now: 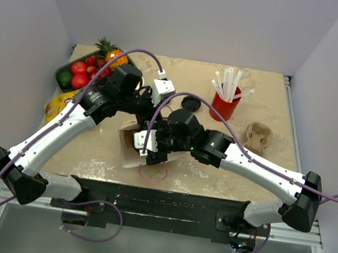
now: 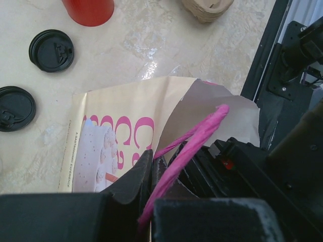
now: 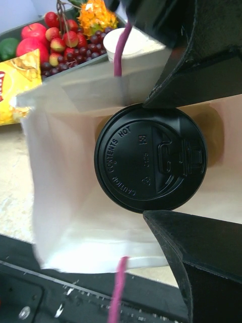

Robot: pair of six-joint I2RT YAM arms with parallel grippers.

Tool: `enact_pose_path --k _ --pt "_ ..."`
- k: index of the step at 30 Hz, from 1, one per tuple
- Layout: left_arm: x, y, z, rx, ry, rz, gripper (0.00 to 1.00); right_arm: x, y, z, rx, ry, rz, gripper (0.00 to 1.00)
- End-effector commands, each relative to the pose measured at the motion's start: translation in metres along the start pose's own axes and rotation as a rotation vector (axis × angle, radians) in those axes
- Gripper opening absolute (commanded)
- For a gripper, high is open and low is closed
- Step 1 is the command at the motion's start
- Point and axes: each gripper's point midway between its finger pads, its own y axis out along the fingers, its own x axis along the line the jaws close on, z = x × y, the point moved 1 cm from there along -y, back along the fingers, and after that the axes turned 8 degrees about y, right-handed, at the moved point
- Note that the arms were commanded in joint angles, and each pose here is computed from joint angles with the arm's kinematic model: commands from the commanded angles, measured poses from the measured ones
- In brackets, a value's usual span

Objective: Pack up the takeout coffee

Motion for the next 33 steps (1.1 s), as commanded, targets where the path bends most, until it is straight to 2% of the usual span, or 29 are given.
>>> enact_pose_path --k 1,11,23,29,33 --pt "-0.011 -0.001 -0.006 -0.034 -0.044 0.042 0.00 -0.024 0.005 -0.022 -0.088 -0.086 0.098 0.00" --pt "-0.002 -0.002 -0.001 -0.063 -0.193 0.137 0.00 -0.019 0.021 -0.016 -0.134 -0.193 0.083 0.00" --pt "0.005 0.005 0.001 -0.055 -0.220 0.139 0.00 -0.008 0.034 -0.005 -0.114 -0.209 0.000 0.00" --pt "0.003 0.000 0.007 -0.076 -0.286 0.239 0.00 -0.007 0.038 0.005 -0.085 -0.220 -0.004 0.00" --pt "0.004 0.000 0.009 -0.070 -0.262 0.247 0.00 -0.010 0.046 0.009 -0.073 -0.222 0.004 0.00"
